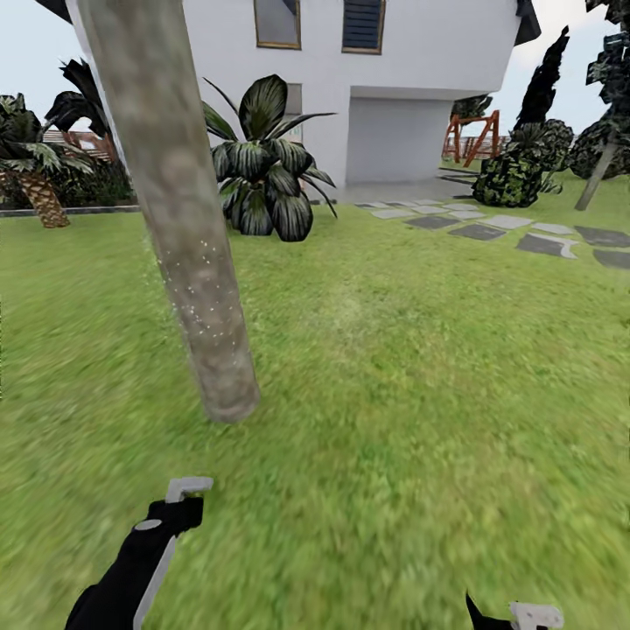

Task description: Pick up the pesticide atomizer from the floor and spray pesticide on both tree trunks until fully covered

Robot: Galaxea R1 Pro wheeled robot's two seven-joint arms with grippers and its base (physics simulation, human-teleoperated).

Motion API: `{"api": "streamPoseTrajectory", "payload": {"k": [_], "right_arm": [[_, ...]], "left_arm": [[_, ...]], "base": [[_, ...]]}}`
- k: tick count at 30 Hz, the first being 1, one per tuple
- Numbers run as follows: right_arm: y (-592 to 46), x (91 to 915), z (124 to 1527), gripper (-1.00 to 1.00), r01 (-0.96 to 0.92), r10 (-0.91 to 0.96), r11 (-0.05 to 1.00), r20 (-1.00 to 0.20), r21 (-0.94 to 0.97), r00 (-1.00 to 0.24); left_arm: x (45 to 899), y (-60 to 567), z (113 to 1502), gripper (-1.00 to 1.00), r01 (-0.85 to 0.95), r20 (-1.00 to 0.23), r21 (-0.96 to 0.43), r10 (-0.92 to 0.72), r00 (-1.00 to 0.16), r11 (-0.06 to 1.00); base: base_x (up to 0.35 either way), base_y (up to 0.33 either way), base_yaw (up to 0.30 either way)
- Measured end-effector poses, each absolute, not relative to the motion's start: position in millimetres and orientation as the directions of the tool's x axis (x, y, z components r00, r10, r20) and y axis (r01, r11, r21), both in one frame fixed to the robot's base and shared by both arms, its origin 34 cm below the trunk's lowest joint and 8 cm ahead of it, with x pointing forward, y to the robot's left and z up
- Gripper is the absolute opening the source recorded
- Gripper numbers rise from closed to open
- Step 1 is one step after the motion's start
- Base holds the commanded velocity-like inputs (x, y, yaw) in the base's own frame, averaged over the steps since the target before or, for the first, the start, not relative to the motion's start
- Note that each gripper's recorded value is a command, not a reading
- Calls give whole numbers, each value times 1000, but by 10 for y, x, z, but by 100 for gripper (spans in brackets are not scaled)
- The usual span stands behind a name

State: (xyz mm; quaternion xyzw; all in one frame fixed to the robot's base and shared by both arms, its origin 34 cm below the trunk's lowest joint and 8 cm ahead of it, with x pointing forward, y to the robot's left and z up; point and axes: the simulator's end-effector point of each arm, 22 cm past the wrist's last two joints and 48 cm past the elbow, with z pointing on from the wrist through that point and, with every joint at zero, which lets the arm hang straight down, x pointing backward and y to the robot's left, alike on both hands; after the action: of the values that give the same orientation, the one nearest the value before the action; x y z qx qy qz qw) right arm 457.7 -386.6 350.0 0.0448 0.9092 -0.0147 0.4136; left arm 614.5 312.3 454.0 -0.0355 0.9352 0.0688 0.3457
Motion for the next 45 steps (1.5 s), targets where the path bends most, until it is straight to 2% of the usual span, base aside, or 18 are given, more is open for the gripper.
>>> {"api": "streamPoseTrajectory", "payload": {"k": [4,5,6,8,12,14,18,25,26,29,36,39,45], "right_arm": [[-3785,4586,3486,100,63,49,998,-749,9,-660],[-3699,4598,3473,100,11,7,1000,-743,0,-669],[-3442,4642,3441,100,-133,-104,991,-728,-18,-678],[-3077,4888,3491,100,-277,-208,960,-736,-29,-644],[-1985,5754,3849,100,-533,-341,846,-778,-10,-527],[-1681,5958,4042,100,-616,-362,788,-797,16,-484],[-1373,6061,4337,100,-742,-390,668,-823,57,-414],[-1021,5824,4464,100,-876,-456,471,-821,104,-343],[-926,5725,4438,-100,-906,-495,413,-811,97,-312],[-732,5568,4416,-100,-951,-558,300,-794,75,-239],[-667,5592,4472,-100,-962,-571,267,-796,52,-201],[-454,5494,4598,-100,-978,-556,192,-813,76,-173],[-465,5464,4558,-100,-969,-568,213,-791,124,-226]], "left_arm": [[5866,3133,4123,-100,-2,-615,63,37,-788,998],[5837,3090,4083,-100,49,-615,53,71,-785,997],[5775,2974,4022,-100,153,-605,45,149,-782,987],[5699,2833,3969,-100,252,-587,29,221,-779,967],[5449,2463,3898,-100,478,-535,-50,380,-754,877],[5329,2356,3873,-100,559,-505,-73,452,-735,826],[5013,2220,3771,-100,697,-414,-99,608,-678,710],[4867,1824,3754,-100,807,-382,-113,724,-574,580],[4857,1769,3756,-100,817,-381,-113,735,-561,565],[4910,1688,3787,-100,828,-387,-107,744,-545,551],[4907,1573,3802,-100,837,-394,-112,749,-532,535],[4849,1272,3828,-100,867,-409,-120,772,-487,483],[4937,904,3944,-100,887,-437,-118,779,-450,446]], "base": [[-283,188,-5],[-245,146,0],[-164,94,0],[-63,36,0],[-10,6,0],[-1,0,0],[0,0,0],[0,0,0],[0,0,0],[0,0,0],[0,0,0],[0,0,0],[0,0,0]]}}
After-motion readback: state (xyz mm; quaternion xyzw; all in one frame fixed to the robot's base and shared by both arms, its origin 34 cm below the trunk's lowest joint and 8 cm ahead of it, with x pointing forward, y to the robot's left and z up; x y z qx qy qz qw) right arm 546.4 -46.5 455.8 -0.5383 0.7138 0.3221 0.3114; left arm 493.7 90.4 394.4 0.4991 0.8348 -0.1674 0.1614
